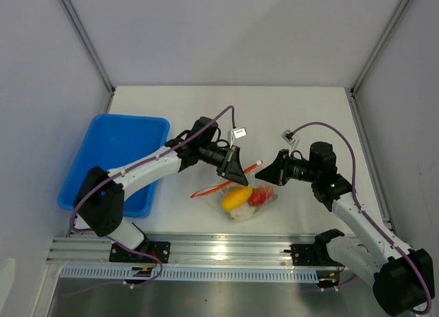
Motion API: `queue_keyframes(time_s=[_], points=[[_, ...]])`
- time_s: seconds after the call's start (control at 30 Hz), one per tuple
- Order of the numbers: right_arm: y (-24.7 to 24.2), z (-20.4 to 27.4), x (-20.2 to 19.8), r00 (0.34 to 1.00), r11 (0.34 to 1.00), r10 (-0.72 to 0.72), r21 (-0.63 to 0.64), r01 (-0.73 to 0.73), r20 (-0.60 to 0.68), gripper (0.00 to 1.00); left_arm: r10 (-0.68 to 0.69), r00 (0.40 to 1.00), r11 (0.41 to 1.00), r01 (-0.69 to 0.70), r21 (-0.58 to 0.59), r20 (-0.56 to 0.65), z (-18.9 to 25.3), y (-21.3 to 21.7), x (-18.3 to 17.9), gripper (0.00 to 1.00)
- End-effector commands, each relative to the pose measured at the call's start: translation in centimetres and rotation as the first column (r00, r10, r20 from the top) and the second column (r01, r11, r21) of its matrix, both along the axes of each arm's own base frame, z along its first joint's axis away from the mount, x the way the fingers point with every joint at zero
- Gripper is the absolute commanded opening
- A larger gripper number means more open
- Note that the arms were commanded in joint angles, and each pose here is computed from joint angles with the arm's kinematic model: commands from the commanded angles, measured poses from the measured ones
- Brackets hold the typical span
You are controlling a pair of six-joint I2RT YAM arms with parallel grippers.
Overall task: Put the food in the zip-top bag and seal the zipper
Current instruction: Adjust the zipper food storage bag at the center of the board, then zip the zipper food storage bag at the center of the board.
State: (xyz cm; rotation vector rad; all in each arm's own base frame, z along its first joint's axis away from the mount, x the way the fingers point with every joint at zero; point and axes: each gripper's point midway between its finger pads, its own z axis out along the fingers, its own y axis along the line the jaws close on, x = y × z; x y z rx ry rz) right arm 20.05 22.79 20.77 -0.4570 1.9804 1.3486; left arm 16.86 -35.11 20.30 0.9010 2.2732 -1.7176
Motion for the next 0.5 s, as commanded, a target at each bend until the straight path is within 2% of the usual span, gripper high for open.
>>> queue_keyframes(time_s=[0.0,0.23,0.47], points=[[0.5,2.8,0.2,0.994,0.998,0.035,0.041,-0.040,0.103,0.00,-0.026,0.999,0.998,0.028,-0.050,0.044,1.5,0.0,-0.6,0.15],[0.5,3.1,-1.1,0.993,0.996,0.061,0.054,-0.067,0.104,0.00,0.011,0.991,0.995,0.002,-0.099,0.134,4.2,-0.7,0.6,0.50],[0.7,3.2,-2.8,0.990,0.993,0.095,0.066,-0.102,0.102,0.00,0.019,0.987,0.983,0.011,-0.181,0.160,7.3,-2.2,2.1,0.57]])
